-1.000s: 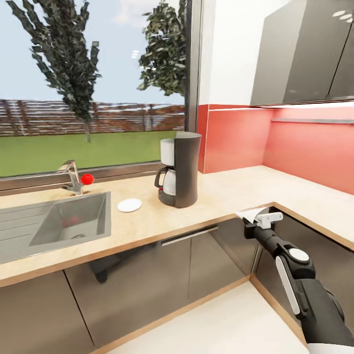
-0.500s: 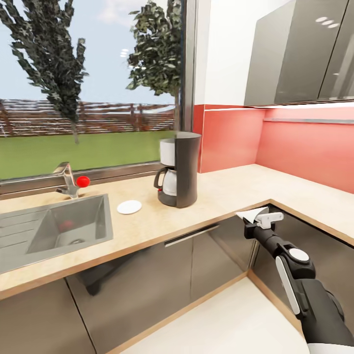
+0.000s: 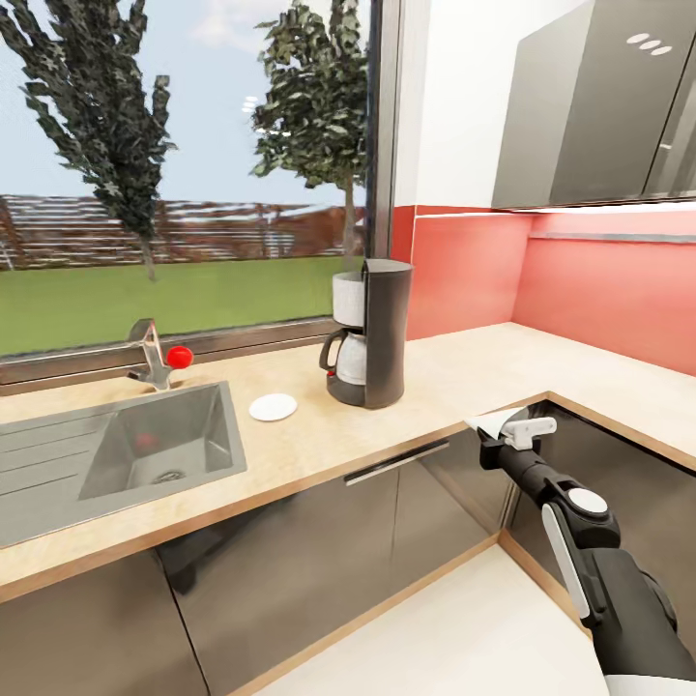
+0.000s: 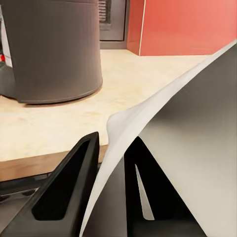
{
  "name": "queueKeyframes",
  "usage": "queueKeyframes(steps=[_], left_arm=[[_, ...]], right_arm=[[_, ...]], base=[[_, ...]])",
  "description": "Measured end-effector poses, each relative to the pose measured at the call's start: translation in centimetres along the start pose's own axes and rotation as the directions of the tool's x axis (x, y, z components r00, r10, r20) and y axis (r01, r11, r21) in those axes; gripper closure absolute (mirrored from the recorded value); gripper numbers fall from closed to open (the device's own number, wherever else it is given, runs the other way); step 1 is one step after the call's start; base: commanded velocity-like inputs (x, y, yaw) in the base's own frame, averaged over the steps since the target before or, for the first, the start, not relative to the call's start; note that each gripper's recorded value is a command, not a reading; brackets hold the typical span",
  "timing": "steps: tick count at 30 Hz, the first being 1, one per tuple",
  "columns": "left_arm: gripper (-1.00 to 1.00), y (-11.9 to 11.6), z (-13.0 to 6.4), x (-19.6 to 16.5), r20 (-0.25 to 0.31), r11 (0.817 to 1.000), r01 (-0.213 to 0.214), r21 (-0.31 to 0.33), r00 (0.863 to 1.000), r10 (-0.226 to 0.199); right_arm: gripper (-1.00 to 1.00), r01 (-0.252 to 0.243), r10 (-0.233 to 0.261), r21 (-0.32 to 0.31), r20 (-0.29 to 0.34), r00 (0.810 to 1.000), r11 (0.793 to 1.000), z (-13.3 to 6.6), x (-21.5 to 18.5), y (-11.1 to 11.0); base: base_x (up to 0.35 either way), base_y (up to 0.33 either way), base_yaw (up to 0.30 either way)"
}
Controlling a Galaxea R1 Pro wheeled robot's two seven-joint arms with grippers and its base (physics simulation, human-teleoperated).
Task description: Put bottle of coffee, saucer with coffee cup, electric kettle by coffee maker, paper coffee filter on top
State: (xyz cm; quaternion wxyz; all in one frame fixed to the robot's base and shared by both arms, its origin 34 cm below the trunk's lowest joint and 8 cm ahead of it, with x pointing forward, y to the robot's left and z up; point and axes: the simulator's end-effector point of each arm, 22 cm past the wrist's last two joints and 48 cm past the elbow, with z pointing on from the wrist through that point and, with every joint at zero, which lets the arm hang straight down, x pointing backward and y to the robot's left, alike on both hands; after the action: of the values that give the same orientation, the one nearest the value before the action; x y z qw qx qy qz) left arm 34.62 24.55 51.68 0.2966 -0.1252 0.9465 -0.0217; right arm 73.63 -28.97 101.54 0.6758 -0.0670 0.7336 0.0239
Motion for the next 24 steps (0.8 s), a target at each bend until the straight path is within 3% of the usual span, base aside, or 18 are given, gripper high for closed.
queueKeyframes(steps=[11, 12, 14, 15, 18, 19, 22, 24], left_arm=[[-1.0, -0.3, 0.0, 0.1, -0.001, 1.0, -0.001, 0.005, 1.0, 0.001], [-1.0, -0.4, 0.0, 0.0, 0.0, 1.0, -0.001, 0.006, 1.0, 0.001], [-1.0, -0.4, 0.0, 0.1, -0.001, 1.0, -0.001, 0.006, 1.0, 0.001], [-1.0, -0.3, 0.0, 0.0, -0.001, 1.0, 0.0, 0.005, 1.0, 0.0], [-1.0, -0.3, 0.0, 0.1, -0.001, 1.0, 0.0, 0.004, 1.0, 0.0], [-1.0, -0.3, 0.0, 0.1, -0.001, 1.0, 0.0, 0.004, 1.0, 0.0], [-1.0, -0.3, 0.0, 0.1, -0.001, 1.0, 0.0, 0.004, 1.0, 0.0], [-1.0, -0.3, 0.0, 0.1, -0.001, 1.0, 0.001, 0.005, 1.0, -0.001]], right_arm=[[1.0, 0.0, 0.0, 0.006, 0.002, 1.0, 1.0, -0.1, -0.1, -0.3], [1.0, 0.057, -0.057, 0.035, 0.012, 0.998, 0.998, -0.5, -3.3, -2.7], [1.0, 0.106, -0.106, 0.064, -0.001, 0.994, 0.992, -0.3, -5.4, -4.6], [1.0, 0.219, -0.22, 0.046, 0.009, 0.976, 0.975, 0.4, -8.9, -5.0], [1.0, 0.299, -0.299, 0.02, 0.006, 0.954, 0.954, 0.7, -11.3, -4.9], [1.0, 0.345, -0.345, 0.003, -0.01, 0.939, 0.939, 0.9, -12.4, -4.9], [1.0, 0.413, -0.413, -0.012, -0.03, 0.91, 0.911, 1.0, -14.7, -5.2], [1.0, 0.474, -0.474, -0.025, -0.045, 0.879, 0.88, 1.0, -16.9, -5.3]], base=[[0.0, 0.001, 0.0], [0.0, 0.0, 0.0], [0.0, 0.0, 0.0], [0.0, 0.0, 0.0], [0.0, 0.0, 0.0], [0.0, 0.0, 0.0], [0.0, 0.0, 0.0], [0.0, 0.0, 0.0]])
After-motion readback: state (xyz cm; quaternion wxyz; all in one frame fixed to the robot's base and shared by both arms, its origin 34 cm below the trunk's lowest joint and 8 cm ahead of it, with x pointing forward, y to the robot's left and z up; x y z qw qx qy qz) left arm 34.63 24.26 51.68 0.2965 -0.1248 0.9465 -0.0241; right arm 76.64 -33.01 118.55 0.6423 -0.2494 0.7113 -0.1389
